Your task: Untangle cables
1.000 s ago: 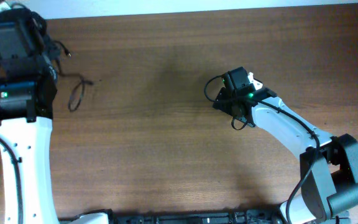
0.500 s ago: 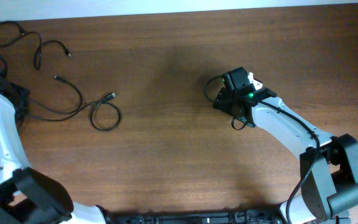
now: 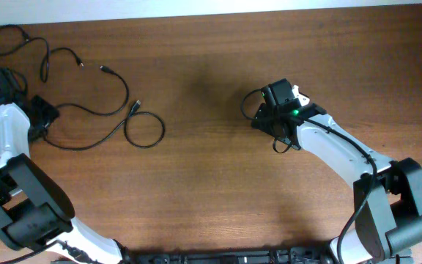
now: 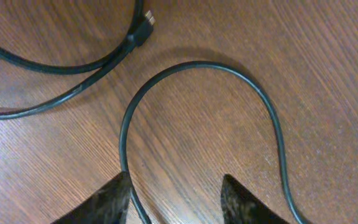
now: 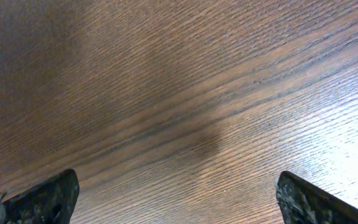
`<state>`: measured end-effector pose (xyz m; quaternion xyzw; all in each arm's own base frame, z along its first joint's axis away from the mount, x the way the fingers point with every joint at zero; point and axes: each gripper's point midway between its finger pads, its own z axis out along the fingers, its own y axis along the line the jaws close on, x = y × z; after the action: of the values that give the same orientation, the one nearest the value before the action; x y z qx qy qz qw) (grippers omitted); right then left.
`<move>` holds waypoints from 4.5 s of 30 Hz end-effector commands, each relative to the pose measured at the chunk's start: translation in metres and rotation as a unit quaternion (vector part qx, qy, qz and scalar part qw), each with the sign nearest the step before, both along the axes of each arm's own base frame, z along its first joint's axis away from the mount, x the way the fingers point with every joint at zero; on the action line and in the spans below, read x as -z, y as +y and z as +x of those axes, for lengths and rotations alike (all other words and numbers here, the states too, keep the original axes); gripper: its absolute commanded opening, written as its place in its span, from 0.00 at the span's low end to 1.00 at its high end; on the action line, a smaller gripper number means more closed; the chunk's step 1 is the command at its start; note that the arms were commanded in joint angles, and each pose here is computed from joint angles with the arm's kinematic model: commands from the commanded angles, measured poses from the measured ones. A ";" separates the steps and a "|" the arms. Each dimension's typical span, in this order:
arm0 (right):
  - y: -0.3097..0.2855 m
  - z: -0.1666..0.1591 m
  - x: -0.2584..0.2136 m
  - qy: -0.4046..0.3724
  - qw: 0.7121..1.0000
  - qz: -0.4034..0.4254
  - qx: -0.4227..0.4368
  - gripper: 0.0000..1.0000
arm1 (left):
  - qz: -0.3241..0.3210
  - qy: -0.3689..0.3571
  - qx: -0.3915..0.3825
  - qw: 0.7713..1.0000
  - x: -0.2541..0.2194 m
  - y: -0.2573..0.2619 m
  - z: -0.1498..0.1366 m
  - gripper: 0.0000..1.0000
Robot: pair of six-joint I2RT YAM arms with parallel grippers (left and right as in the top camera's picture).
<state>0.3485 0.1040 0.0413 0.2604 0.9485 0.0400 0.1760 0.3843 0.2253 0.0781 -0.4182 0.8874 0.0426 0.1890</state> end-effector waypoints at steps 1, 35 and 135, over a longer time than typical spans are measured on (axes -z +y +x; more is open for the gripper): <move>-0.002 -0.001 0.002 0.001 1.000 -0.008 0.002 0.99 | -0.011 -0.016 0.012 1.000 -0.005 -0.002 0.008 0.45; -0.002 -0.001 0.002 0.000 1.000 -0.008 0.002 0.99 | 0.117 0.089 0.284 0.948 -0.024 -0.142 0.038 0.00; -0.108 -0.106 -0.113 -0.498 0.830 -0.200 -0.150 0.99 | 0.107 -0.371 0.524 0.759 -0.269 -0.304 -0.169 0.99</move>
<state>0.2424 -0.0044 0.1594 0.0361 0.7462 0.0116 0.6647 0.2155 -0.0790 0.3460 0.1555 0.8186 -0.1251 0.5386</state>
